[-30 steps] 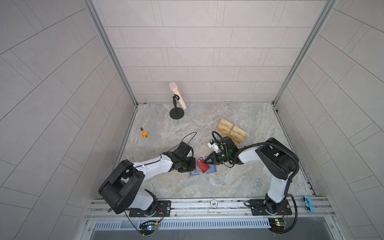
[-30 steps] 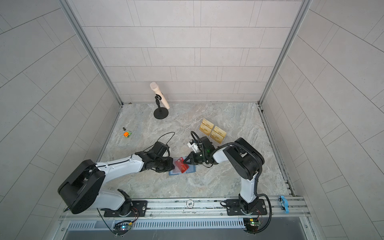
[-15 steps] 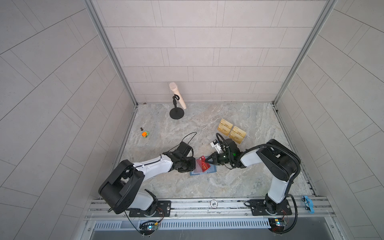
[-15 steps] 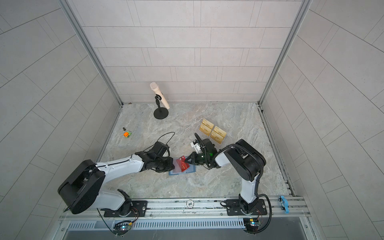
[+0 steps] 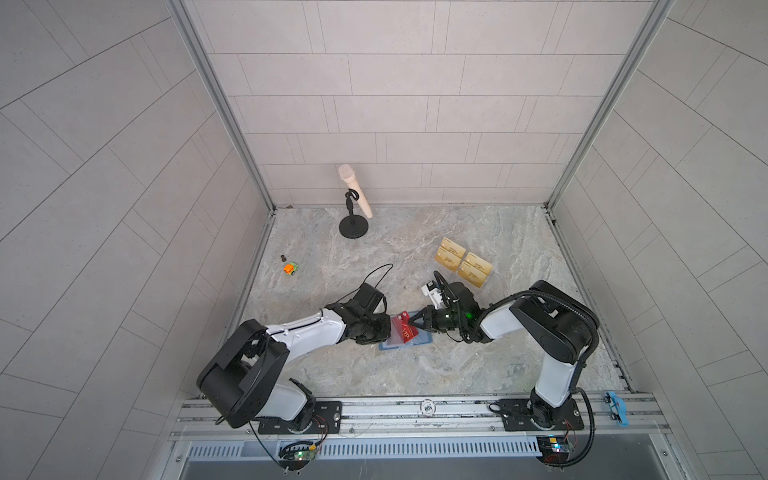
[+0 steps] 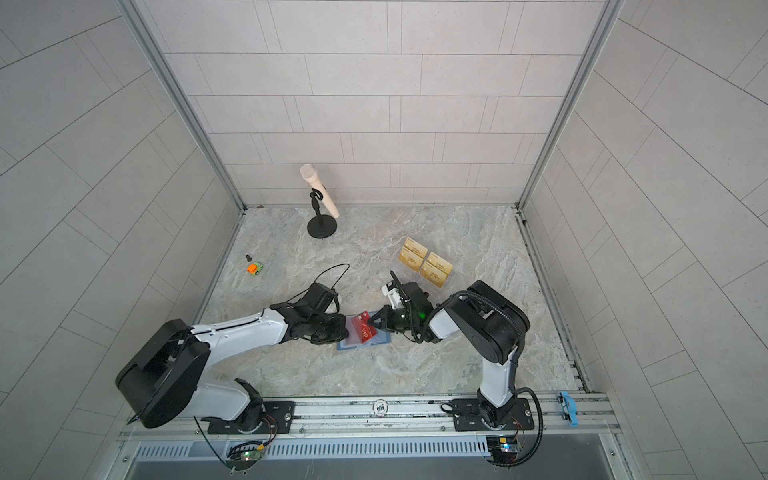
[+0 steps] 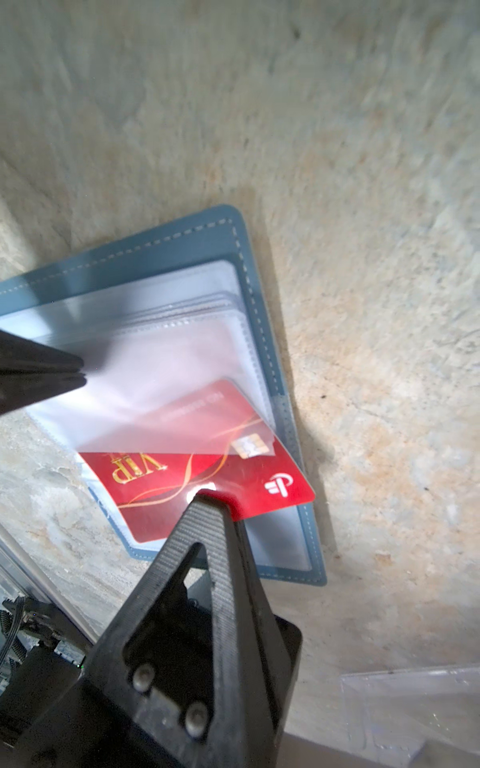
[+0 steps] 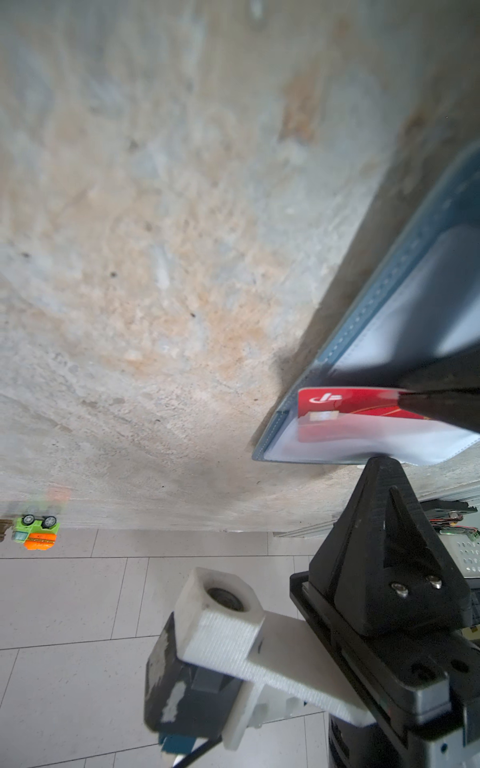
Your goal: Put the credit cards into the card holder
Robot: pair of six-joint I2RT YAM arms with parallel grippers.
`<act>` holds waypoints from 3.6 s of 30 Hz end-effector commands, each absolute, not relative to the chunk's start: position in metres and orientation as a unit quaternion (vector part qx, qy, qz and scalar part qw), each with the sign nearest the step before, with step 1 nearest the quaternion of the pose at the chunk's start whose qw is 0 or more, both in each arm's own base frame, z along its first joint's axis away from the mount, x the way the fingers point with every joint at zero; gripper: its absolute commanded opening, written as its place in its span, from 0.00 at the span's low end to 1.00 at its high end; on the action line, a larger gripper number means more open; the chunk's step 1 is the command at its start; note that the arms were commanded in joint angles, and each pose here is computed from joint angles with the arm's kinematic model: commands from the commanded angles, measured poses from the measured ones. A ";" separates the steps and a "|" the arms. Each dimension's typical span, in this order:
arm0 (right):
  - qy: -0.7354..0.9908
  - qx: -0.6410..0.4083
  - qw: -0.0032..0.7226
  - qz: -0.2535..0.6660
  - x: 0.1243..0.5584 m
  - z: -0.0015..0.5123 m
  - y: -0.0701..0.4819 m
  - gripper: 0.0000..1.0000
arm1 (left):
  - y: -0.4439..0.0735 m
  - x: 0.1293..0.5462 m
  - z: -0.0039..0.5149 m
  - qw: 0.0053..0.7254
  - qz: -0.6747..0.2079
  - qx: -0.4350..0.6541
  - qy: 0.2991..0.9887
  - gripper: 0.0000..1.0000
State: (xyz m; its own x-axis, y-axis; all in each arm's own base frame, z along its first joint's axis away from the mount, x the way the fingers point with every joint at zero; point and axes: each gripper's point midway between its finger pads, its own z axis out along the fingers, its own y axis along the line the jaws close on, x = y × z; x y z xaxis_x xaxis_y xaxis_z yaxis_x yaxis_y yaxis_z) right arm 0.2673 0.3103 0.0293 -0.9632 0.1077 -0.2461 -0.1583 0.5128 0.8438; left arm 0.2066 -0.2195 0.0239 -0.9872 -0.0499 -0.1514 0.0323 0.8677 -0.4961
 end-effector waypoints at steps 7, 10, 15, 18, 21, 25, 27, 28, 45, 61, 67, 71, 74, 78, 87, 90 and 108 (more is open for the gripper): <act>0.898 0.037 0.157 0.409 0.261 0.005 0.294 0.00 | -0.212 0.201 0.020 0.069 -0.235 -0.002 0.970 0.08; 0.910 0.020 0.153 0.385 0.255 0.004 0.296 0.17 | -0.213 0.201 0.021 0.068 -0.236 -0.002 0.969 0.08; 0.925 0.009 0.147 0.350 0.247 0.001 0.290 0.43 | -0.217 0.205 0.031 0.076 -0.247 -0.004 0.966 0.17; 0.930 -0.005 0.145 0.338 0.243 0.003 0.291 0.51 | -0.217 0.210 0.044 0.091 -0.251 -0.006 0.964 0.30; 0.933 -0.013 0.137 0.331 0.240 0.006 0.294 0.53 | -0.207 0.215 0.059 0.118 -0.240 -0.018 0.963 0.41; 0.947 -0.019 0.124 0.294 0.236 0.006 0.292 0.57 | -0.176 0.217 0.053 0.123 -0.188 -0.043 0.973 0.51; 0.954 -0.023 0.119 0.274 0.234 0.008 0.290 0.59 | -0.173 0.216 0.042 0.108 -0.194 -0.050 0.974 0.51; 0.958 -0.026 0.116 0.261 0.233 0.009 0.289 0.59 | -0.173 0.217 0.038 0.103 -0.200 -0.052 0.973 0.50; 0.971 -0.030 0.103 0.215 0.230 0.032 0.309 0.72 | -0.207 0.215 0.016 0.095 -0.306 -0.031 0.947 0.45; 0.971 0.028 0.116 0.209 0.242 0.054 0.307 0.80 | -0.205 0.202 0.006 0.087 -0.317 -0.045 0.943 0.25; 0.975 0.002 0.109 0.196 0.236 0.054 0.300 0.84 | -0.205 0.199 0.006 0.084 -0.314 -0.046 0.945 0.25; 0.974 0.002 0.081 0.214 0.227 0.042 0.308 0.84 | -0.207 0.199 0.006 0.084 -0.314 -0.046 0.945 0.24; 0.976 -0.003 0.076 0.203 0.225 0.039 0.309 0.84 | -0.207 0.199 0.006 0.081 -0.312 -0.047 0.946 0.24; 0.978 -0.021 0.062 0.197 0.224 0.035 0.314 0.84 | -0.207 0.199 0.007 0.080 -0.310 -0.044 0.946 0.24; 0.962 -0.003 0.040 0.272 0.222 0.050 0.344 0.84 | -0.214 0.194 0.010 0.076 -0.312 -0.045 0.946 0.22; 0.959 0.004 0.037 0.281 0.223 0.052 0.348 0.83 | -0.214 0.194 0.011 0.077 -0.313 -0.050 0.945 0.21; 0.962 -0.097 0.067 0.245 0.232 0.063 0.309 0.68 | -0.204 0.195 0.026 0.088 -0.279 -0.045 0.955 0.42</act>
State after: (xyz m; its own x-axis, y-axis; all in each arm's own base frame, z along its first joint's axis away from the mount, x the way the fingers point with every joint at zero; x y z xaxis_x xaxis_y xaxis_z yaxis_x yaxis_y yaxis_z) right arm 0.2299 0.3143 0.0567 -0.9880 -0.0776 -0.1337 -0.1318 0.8747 0.4663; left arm 0.1940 -0.2083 0.0227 -0.9785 -0.1579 -0.1328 -0.0533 0.8153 -0.5766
